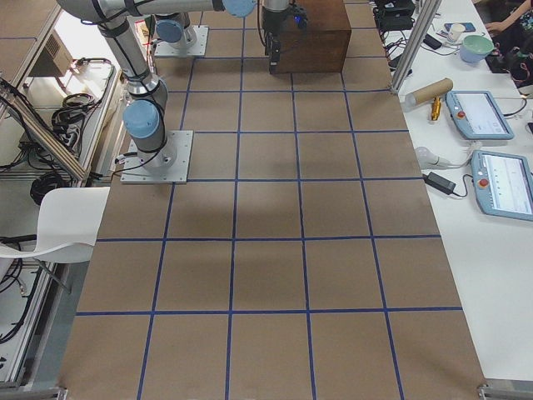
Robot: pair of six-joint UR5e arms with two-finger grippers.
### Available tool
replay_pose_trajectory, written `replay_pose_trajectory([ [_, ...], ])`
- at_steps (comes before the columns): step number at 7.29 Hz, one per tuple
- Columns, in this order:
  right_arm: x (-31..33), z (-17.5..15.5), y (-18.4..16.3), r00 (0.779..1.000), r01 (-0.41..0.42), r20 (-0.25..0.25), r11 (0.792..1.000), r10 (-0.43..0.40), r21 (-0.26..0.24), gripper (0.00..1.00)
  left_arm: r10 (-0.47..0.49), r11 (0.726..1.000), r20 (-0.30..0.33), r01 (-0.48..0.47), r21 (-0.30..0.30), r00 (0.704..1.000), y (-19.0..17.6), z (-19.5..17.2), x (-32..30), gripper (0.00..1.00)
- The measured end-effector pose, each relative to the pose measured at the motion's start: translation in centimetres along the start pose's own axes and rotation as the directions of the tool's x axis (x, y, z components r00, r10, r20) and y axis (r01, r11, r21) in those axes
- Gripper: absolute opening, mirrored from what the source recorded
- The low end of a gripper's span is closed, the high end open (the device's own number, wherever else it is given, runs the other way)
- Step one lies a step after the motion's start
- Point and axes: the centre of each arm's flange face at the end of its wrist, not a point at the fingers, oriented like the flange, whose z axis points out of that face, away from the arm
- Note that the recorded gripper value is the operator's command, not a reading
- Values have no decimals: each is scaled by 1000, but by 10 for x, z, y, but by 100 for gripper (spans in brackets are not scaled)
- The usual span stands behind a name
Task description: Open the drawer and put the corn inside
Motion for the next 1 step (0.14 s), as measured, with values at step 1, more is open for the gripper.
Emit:
replay_pose_trajectory([
  [1, 0, 0, 0, 1000, 0, 0, 1000, 0, 0, 100, 0, 1000, 0, 0, 1, 1000, 0, 0, 0, 100],
])
